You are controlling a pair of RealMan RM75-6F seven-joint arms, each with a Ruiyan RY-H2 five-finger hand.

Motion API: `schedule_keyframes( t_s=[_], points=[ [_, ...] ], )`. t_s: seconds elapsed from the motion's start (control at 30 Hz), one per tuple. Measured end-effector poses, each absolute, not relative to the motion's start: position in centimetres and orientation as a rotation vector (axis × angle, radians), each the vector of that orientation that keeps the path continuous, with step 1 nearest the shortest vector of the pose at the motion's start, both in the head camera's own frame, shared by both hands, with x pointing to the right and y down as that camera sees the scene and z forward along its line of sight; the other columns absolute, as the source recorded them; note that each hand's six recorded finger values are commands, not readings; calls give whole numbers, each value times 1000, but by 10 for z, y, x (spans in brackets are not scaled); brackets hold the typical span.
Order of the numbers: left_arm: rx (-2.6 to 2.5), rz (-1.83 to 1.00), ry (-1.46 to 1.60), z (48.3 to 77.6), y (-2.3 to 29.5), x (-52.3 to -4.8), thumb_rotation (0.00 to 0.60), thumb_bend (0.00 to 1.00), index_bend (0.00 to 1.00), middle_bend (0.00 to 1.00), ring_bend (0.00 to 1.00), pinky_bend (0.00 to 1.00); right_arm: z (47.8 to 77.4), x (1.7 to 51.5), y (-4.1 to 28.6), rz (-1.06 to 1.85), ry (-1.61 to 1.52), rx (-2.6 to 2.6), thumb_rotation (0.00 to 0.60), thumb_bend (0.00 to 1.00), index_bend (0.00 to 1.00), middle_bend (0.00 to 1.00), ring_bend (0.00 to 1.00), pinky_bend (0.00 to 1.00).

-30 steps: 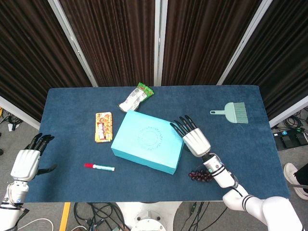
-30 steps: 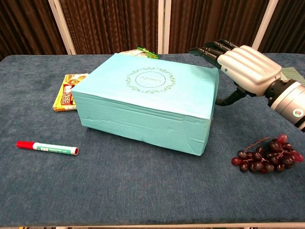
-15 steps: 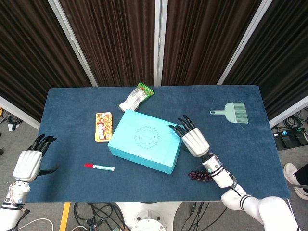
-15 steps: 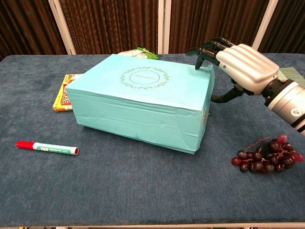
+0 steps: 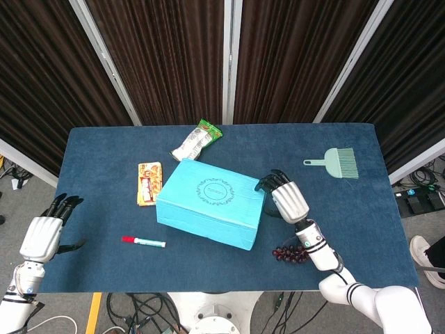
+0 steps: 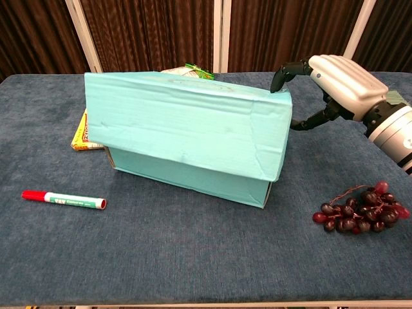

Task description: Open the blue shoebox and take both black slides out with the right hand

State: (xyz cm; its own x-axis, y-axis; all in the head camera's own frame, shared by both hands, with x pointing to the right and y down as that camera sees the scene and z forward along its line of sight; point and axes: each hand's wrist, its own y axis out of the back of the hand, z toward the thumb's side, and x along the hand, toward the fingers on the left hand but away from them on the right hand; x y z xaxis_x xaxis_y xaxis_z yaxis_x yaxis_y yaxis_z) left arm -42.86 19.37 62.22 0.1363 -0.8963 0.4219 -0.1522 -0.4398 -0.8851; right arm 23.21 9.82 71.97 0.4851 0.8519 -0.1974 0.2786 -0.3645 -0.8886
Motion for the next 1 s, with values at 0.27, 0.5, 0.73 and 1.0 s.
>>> schedule_keyframes(
  t_s=[0.27, 0.5, 0.73, 1.0],
  points=[
    [-1724, -1356, 1011, 622, 192, -426, 600, 110, 147, 139, 61, 339, 723, 242, 90, 895, -1199, -2109, 600, 163, 496, 561, 346, 305],
    [-1729, -1354, 1004, 622, 191, -424, 600, 109, 147, 138, 61, 340, 724, 252, 71, 930, -1451, -2307, 600, 163, 519, 578, 364, 323],
    [-1738, -1355, 994, 625, 190, -422, 600, 109, 147, 138, 61, 342, 726, 254, 52, 1016, -1660, -2518, 600, 167, 554, 602, 389, 349],
    [-1741, -1363, 992, 627, 191, -423, 600, 109, 147, 138, 61, 343, 732, 256, 39, 1095, -1950, -2751, 600, 198, 559, 610, 393, 378]
  ],
)
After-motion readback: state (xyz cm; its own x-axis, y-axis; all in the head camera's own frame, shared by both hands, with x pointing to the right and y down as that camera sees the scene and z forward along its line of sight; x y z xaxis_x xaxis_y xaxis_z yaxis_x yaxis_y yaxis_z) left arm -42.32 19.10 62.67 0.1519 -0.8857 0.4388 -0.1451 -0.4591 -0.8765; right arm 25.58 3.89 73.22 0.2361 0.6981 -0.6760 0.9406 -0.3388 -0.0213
